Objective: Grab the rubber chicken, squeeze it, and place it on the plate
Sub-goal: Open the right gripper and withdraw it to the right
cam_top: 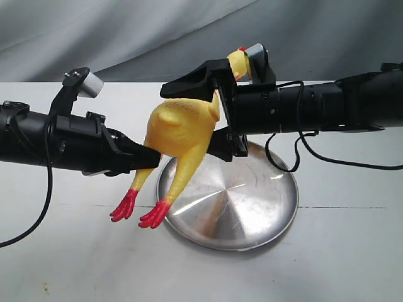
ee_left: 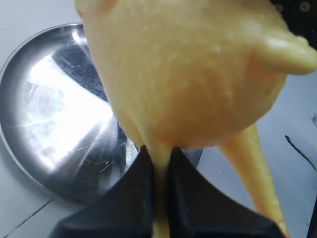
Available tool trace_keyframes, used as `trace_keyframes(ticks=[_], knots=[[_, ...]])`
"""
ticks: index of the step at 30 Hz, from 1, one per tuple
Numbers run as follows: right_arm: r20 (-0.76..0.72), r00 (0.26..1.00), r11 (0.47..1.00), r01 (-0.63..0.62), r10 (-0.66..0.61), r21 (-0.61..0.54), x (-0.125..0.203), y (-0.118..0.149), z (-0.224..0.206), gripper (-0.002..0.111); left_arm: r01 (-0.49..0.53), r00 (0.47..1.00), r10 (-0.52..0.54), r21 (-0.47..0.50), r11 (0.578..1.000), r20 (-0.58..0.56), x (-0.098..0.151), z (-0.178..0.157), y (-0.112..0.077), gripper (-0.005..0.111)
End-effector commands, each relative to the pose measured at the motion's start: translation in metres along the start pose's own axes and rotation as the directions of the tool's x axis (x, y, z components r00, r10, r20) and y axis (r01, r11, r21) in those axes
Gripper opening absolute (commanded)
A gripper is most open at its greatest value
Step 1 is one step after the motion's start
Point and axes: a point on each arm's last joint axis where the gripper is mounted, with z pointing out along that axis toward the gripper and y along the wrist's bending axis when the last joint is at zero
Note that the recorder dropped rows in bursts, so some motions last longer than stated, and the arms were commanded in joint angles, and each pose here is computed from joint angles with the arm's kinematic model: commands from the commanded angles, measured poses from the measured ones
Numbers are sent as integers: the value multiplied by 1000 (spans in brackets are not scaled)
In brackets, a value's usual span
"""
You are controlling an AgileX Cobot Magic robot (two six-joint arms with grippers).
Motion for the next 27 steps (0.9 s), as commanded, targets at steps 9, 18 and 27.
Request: trace_keyframes(ticks=[9,18,27], knots=[[-66,996,996,58,-54,68,-4,-9,-20,105,-44,995,49,-61,997,86,-15,-20,-13,0],[-59,998,999,29,-26,39,-14,-13,-45,105,-46,997,50,-80,996,58,-13,-23,-14,0],[-37,999,1000,3,-4,-23,-17,-9,-49,105,-62,997,67,-94,994,47,-12,-23,-13,0]])
